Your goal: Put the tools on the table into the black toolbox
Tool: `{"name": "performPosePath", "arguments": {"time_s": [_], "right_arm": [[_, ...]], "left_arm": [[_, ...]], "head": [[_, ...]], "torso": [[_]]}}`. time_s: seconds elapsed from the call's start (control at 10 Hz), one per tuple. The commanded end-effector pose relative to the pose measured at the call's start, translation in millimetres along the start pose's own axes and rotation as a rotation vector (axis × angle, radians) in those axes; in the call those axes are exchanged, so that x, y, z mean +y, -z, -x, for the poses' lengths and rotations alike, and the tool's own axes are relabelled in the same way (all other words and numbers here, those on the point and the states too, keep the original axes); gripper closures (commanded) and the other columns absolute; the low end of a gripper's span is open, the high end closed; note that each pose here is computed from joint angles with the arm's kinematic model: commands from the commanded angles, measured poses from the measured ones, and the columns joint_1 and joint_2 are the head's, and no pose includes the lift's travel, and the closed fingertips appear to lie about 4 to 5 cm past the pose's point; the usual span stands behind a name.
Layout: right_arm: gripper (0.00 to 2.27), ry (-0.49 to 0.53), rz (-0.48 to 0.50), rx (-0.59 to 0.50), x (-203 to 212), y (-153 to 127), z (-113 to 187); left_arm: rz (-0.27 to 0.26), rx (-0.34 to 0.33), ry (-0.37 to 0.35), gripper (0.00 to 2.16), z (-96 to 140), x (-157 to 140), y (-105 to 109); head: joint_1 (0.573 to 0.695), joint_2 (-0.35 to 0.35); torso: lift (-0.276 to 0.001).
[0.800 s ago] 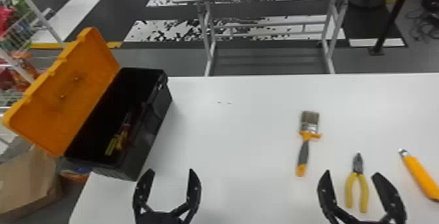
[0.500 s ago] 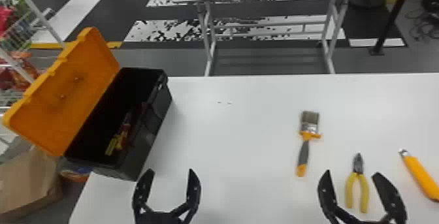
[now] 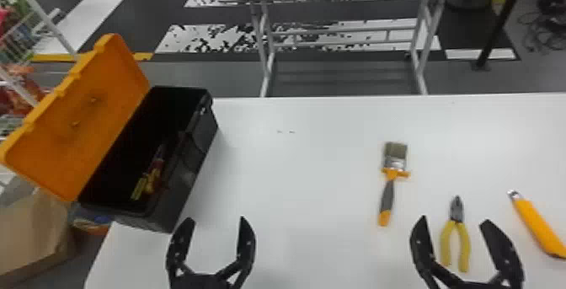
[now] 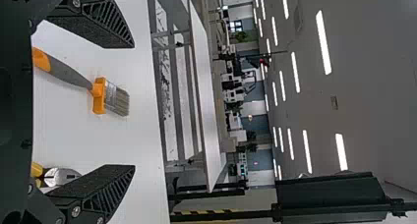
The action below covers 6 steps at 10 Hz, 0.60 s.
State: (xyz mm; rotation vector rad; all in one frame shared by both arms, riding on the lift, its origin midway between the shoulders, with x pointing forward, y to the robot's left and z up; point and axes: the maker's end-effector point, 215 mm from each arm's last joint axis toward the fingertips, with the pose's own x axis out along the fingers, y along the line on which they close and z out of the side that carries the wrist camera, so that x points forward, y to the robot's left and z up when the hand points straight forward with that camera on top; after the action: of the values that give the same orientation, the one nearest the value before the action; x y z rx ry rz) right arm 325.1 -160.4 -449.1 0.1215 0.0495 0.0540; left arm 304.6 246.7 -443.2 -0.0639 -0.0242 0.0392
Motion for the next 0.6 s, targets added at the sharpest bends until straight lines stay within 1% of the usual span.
{"name": "performPosePath", "arguments": {"time_s": [0.0,0.1,0.2,0.3,0.5], "right_arm": [[0.14,0.007,0.002,0.001,-3.9,0.4,-1.0],[0.11,0.017,0.007,0.02,-10.2,5.9,-1.4],[0.08,0.03,0.018,0.068,-19.3,17.7,-4.3],[0.08,0.042,0.026,0.172,-26.2,40.1,-7.6],[0.08,0.052,0.034,0.217,-32.3,42.2,-15.4]], "left_arm": [[0.003,-0.002,0.0,0.08,0.5,-1.1,-0.2],[0.004,0.001,0.001,0.08,1.5,-1.7,1.0],[0.005,0.002,0.002,0.08,1.6,-2.5,1.1],[0.004,0.003,0.002,0.08,2.3,-2.4,1.6],[0.005,0.013,0.004,0.08,3.4,-3.4,4.7]], "head": [[0.695,0.162],[0.695,0.156],[0.695,0.151],[0.695,0.138],[0.695,0.114]], "torso": [[-0.075],[-0.075],[-0.075],[-0.075],[-0.075]]}}
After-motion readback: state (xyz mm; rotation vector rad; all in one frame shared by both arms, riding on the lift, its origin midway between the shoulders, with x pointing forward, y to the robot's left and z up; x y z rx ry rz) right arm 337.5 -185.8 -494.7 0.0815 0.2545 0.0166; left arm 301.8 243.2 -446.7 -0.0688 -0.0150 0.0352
